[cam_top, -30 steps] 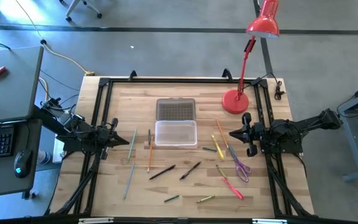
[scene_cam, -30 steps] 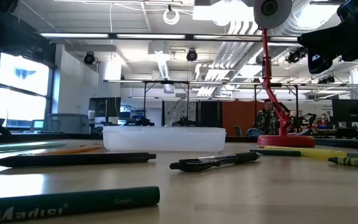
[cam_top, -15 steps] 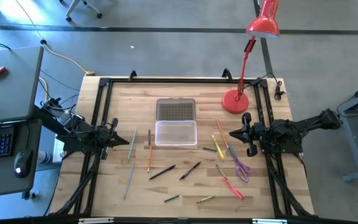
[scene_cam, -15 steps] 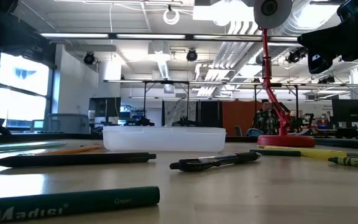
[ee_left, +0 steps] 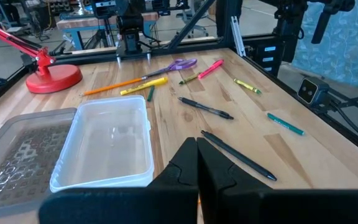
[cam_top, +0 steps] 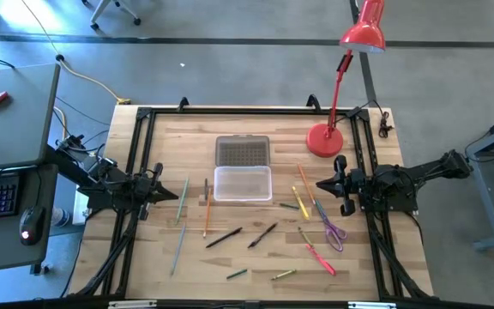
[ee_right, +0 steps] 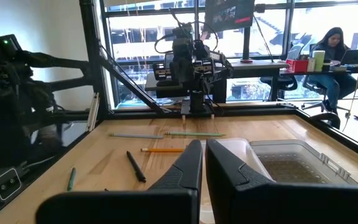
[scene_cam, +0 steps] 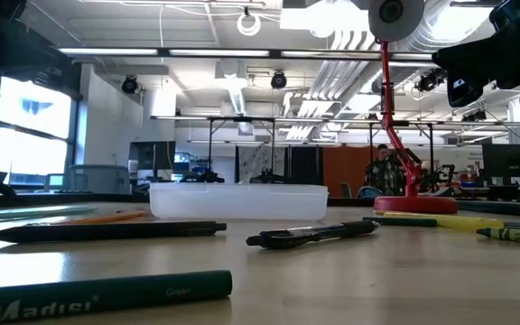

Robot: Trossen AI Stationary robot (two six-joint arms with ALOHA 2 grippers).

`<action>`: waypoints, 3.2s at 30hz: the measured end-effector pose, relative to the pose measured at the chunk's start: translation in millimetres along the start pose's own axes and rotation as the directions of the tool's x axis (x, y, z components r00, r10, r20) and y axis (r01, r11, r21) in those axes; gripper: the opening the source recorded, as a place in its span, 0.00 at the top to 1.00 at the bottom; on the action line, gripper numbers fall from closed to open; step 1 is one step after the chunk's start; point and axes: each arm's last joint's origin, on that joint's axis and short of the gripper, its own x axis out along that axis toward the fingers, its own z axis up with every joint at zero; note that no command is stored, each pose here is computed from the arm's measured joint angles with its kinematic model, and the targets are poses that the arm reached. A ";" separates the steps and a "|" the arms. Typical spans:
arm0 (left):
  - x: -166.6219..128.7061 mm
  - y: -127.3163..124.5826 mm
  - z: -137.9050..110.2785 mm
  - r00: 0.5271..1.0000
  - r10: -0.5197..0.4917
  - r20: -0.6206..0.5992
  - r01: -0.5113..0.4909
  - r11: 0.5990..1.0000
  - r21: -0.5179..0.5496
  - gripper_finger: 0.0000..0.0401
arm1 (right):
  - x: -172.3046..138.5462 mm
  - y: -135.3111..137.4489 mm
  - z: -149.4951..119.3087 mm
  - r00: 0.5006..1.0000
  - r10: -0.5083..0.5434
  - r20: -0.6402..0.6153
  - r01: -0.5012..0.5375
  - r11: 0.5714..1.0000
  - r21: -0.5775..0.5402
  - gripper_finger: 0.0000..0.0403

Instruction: Pick & place school supplies into a supply box

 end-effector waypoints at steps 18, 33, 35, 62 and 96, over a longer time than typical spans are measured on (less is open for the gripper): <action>0.0 0.0 0.0 1.000 0.000 0.000 0.000 1.000 0.000 0.94 | 0.0 0.0 -0.1 1.000 0.000 0.000 0.000 1.000 0.000 1.00; 0.0 0.0 0.0 1.000 0.000 0.000 0.000 1.000 0.000 0.94 | 0.0 0.0 -0.1 1.000 0.000 0.000 0.000 1.000 0.000 1.00; 0.0 0.0 0.0 1.000 0.000 0.000 0.000 1.000 0.000 0.94 | 0.0 0.0 0.0 1.000 0.000 0.000 0.000 1.000 0.000 1.00; 0.0 0.0 0.0 1.000 0.000 0.000 0.000 1.000 0.000 0.94 | -0.1 -1.8 2.3 0.997 -0.067 0.026 0.071 0.971 -0.226 1.00; 0.0 0.0 -2.2 1.000 0.001 -0.022 0.000 1.000 0.009 0.94 | -5.2 -3.7 31.2 0.940 -0.136 0.314 0.112 0.989 0.091 1.00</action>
